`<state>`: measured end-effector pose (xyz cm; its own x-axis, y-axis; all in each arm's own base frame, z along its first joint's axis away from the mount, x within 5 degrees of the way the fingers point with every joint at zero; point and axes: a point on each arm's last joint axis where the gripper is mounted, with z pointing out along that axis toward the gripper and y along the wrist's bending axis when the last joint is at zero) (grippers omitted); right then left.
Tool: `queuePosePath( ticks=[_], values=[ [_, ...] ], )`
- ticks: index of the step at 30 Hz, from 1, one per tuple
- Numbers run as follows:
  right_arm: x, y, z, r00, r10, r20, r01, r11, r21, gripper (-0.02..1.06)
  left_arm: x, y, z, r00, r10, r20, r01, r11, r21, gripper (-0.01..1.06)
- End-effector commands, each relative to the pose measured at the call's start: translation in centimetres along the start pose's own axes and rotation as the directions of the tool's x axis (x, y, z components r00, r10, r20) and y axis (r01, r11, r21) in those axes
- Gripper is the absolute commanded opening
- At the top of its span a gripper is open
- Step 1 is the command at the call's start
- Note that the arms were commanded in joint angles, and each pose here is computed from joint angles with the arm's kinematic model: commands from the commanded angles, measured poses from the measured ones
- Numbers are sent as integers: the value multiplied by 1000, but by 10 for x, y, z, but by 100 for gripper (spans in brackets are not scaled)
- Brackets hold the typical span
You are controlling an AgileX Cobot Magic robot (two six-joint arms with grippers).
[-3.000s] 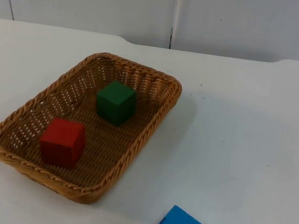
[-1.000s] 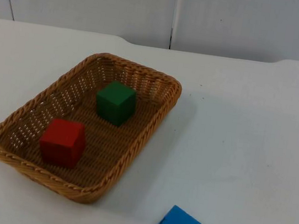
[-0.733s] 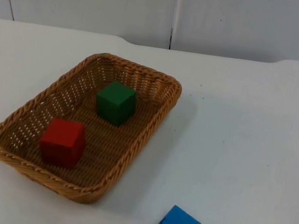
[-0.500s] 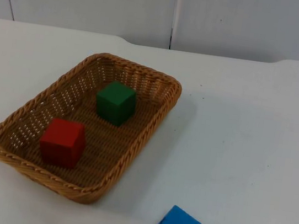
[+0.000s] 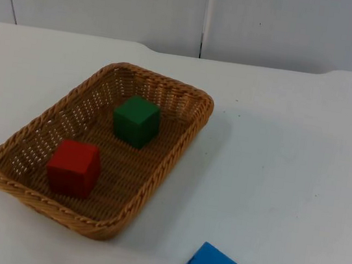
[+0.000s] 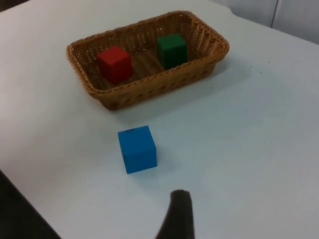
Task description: Pick up one cube with each hand and place exactly two cubes into the same basket, leaving the remaining cube outside.
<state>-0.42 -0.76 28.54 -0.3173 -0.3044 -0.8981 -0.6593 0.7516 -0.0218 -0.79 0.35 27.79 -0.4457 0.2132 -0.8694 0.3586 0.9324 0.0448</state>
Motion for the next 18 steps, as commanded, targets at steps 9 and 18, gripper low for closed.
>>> queuePosePath(
  ticks=[9,18],
  values=[
    [5,0,4,1000,5,-24,-6,1000,-2,68,0,0,1,1000,-9,12,9,1000,-6,82],
    [5,0,4,1000,5,-24,-6,1000,-2,70,0,1,1,1000,-1,11,1,1000,-11,105]
  ],
)
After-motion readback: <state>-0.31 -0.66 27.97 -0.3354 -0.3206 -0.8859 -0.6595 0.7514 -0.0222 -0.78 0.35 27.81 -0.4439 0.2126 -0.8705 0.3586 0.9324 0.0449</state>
